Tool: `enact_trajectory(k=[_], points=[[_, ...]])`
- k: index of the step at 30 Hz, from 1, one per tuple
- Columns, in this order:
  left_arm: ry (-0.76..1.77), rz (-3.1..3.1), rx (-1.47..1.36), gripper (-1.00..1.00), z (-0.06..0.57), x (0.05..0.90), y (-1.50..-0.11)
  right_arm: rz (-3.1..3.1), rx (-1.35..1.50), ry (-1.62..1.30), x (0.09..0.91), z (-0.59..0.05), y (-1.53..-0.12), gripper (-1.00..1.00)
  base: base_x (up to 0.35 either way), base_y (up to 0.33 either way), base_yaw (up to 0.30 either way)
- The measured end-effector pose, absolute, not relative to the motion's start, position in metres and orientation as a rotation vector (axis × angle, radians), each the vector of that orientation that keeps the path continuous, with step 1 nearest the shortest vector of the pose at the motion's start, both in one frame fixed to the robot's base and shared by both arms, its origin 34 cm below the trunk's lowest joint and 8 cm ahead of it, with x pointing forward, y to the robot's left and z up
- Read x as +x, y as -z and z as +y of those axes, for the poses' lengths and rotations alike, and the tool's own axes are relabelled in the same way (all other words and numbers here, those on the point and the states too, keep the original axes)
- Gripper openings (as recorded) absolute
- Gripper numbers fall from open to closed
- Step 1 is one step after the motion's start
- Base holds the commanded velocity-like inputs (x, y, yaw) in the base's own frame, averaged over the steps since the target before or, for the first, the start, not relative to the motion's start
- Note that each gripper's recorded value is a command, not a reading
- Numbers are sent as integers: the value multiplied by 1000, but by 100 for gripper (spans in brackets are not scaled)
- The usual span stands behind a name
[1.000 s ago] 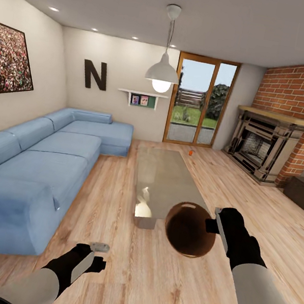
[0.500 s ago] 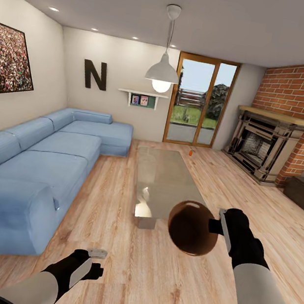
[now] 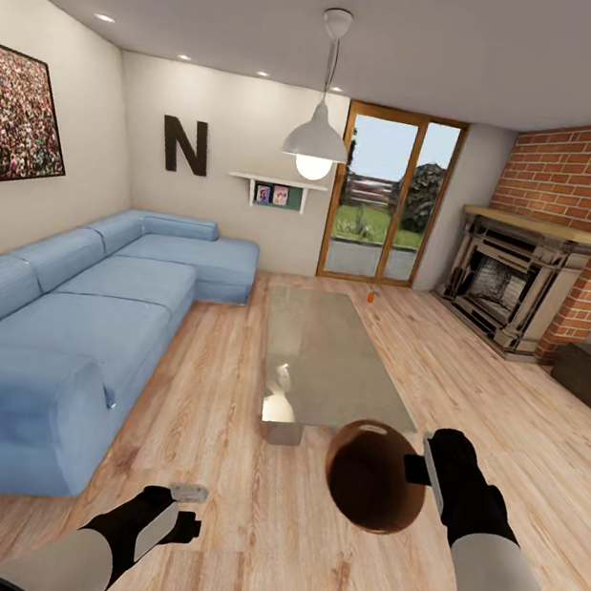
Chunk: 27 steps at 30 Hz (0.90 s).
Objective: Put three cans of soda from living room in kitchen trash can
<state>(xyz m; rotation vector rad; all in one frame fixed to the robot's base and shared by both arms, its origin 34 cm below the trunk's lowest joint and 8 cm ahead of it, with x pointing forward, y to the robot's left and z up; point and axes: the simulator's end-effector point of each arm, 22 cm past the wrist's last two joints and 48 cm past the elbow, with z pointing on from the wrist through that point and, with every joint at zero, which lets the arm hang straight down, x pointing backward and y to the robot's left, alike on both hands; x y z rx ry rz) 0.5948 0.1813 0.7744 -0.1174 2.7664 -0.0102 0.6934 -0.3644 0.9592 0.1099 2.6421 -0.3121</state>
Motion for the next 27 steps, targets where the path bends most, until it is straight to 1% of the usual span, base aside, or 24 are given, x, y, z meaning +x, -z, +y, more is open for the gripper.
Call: enact_trajectory(k=[5, 12, 27], points=[[13, 2766, -117, 100, 180, 595, -774, 2724, 101, 288, 670, -355, -924, -100, 0, 0, 0], [15, 2766, -116, 100, 180, 595, -774, 2753, 97, 294, 656, -359, -899, -100, 0, 0, 0], [17, 2766, -114, 100, 180, 595, -775, 2808, 90, 282, 645, -351, -890, -100, 0, 0, 0]])
